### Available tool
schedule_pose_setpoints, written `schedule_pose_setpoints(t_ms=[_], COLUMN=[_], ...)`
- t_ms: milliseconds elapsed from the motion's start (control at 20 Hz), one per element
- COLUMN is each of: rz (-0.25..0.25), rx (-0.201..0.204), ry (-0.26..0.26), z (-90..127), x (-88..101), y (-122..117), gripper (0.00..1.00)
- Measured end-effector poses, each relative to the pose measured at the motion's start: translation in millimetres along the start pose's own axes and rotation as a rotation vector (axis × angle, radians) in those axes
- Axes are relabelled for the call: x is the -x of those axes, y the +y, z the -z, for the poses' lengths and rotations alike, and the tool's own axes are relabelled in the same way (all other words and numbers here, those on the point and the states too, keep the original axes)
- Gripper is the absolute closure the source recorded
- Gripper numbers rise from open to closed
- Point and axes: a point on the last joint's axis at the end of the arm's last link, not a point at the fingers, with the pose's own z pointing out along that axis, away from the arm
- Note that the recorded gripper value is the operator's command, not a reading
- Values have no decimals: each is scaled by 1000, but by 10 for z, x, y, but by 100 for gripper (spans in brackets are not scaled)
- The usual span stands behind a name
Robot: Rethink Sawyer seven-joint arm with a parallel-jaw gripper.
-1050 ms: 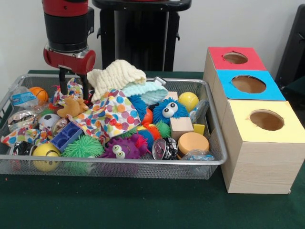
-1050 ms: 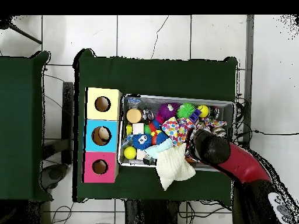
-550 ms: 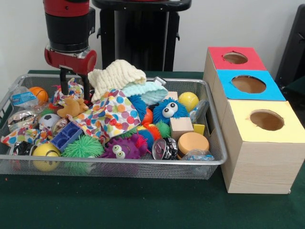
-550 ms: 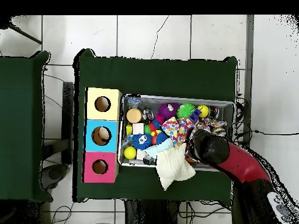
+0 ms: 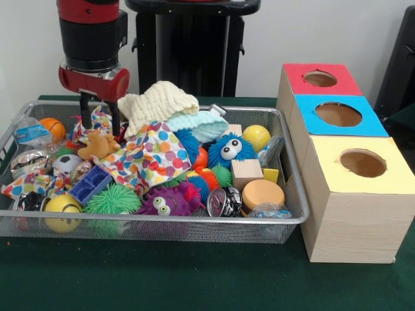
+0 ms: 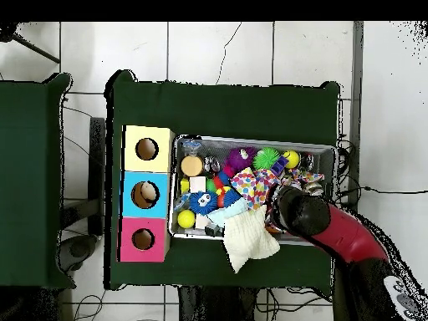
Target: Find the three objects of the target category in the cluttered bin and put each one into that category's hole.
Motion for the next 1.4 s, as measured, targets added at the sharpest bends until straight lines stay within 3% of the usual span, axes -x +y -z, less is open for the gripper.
schedule_pose_setpoints(t_ms=[900, 1400], rz=[-7, -48], rx=[8, 8], ry=[52, 56], z=[-248, -271], x=[-152, -138], y=[-19, -251], gripper=[0, 0])
